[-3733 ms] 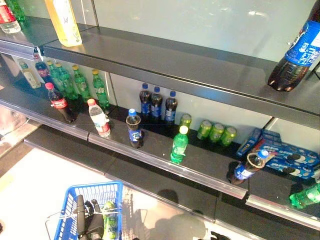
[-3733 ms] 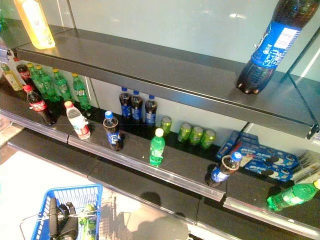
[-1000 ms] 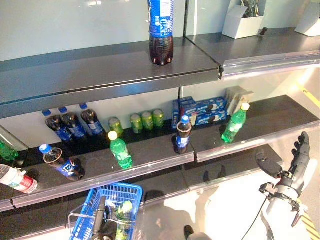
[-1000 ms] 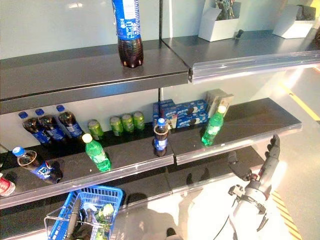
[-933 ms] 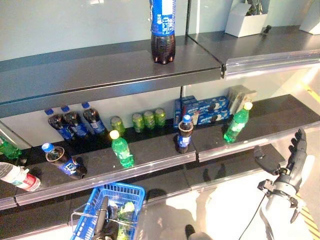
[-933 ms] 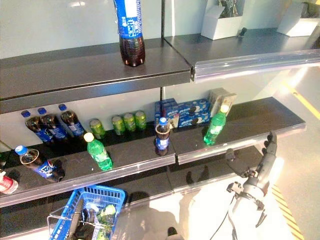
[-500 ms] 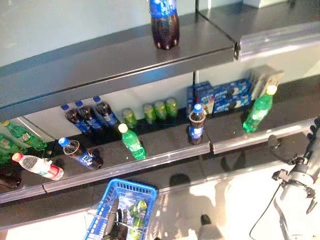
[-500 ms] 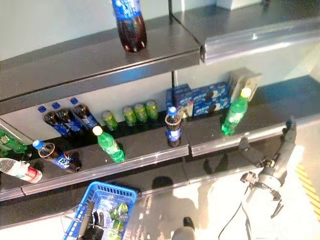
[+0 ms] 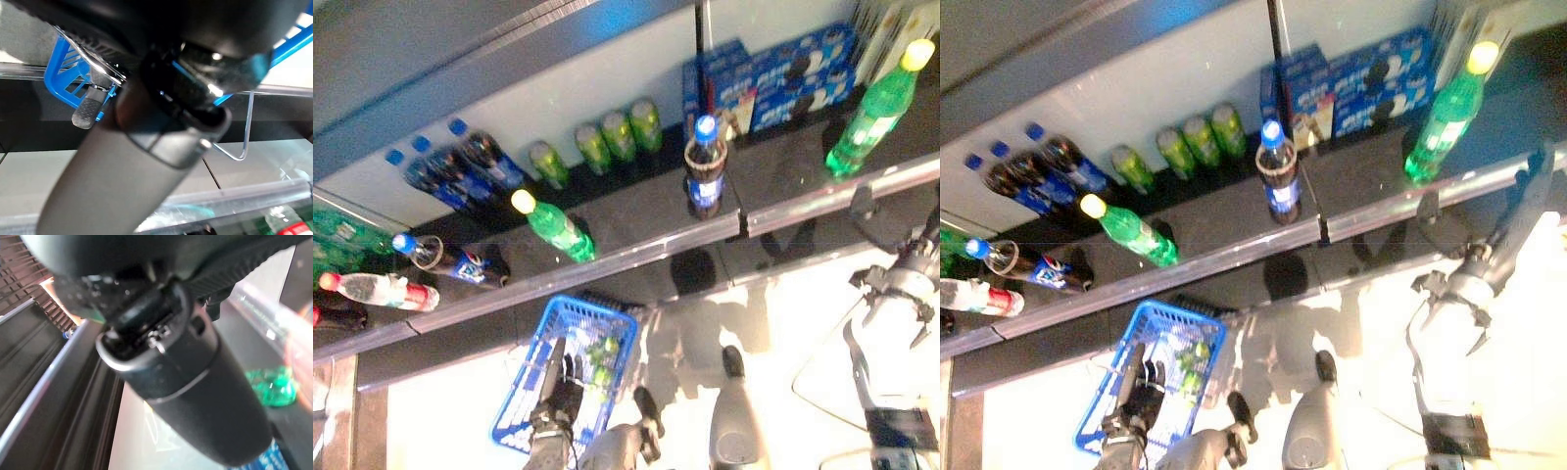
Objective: Pick up the drink and place into the basket.
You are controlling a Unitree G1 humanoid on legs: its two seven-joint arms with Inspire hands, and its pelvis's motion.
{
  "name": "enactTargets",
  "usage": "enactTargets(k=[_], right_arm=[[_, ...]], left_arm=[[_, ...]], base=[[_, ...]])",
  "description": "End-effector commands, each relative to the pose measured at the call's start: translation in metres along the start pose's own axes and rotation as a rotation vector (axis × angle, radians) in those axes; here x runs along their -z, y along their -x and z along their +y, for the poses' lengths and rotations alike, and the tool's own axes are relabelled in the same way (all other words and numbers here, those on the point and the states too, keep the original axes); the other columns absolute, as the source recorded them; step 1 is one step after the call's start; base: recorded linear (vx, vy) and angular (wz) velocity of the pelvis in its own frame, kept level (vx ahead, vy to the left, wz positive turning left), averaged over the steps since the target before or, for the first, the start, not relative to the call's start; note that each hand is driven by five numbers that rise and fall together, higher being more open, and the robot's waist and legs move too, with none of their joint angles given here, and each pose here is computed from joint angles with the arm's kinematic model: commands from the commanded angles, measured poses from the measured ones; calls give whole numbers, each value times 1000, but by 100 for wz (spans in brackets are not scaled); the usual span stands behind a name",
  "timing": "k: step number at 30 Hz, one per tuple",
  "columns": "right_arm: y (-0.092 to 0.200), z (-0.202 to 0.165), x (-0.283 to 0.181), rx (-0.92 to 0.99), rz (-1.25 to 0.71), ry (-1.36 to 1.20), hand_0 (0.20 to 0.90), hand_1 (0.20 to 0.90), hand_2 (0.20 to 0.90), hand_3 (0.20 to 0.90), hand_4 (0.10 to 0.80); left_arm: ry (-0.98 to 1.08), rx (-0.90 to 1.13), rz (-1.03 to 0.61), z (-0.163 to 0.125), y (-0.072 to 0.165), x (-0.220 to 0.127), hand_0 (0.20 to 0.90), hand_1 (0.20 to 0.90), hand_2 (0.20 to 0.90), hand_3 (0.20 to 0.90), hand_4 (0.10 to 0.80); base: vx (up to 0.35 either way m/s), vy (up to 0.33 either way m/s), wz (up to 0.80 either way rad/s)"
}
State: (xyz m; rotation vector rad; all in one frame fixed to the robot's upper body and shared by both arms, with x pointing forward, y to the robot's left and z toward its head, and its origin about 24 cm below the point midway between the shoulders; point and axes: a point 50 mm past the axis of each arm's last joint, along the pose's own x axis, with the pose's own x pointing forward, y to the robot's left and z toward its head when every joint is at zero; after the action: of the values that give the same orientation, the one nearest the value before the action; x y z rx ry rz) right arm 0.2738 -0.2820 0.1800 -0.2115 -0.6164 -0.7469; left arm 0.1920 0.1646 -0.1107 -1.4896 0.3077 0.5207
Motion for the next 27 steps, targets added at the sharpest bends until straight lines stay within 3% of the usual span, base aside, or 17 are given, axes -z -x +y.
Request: enactTargets(k=[1,15,27], right_arm=[[-22,9,-54,8,-278,-65,900,900,900,900,800],[-44,26,-88,58,-359,-99,900,900,900,900,800],[-74,19,-94,149,-284,-195,900,900,900,900,800]], left_arm=[[54,295,-100,-47,-7,-24,300,300,300,200,100],[26,361,-103,-69,-16,-26,300,300,300,200,100],[-19,383,-105,-84,-22,-35,300,300,300,200,100]], base=[[-94,-57,3],[-37,-32,-1],[-3,-47,4]])
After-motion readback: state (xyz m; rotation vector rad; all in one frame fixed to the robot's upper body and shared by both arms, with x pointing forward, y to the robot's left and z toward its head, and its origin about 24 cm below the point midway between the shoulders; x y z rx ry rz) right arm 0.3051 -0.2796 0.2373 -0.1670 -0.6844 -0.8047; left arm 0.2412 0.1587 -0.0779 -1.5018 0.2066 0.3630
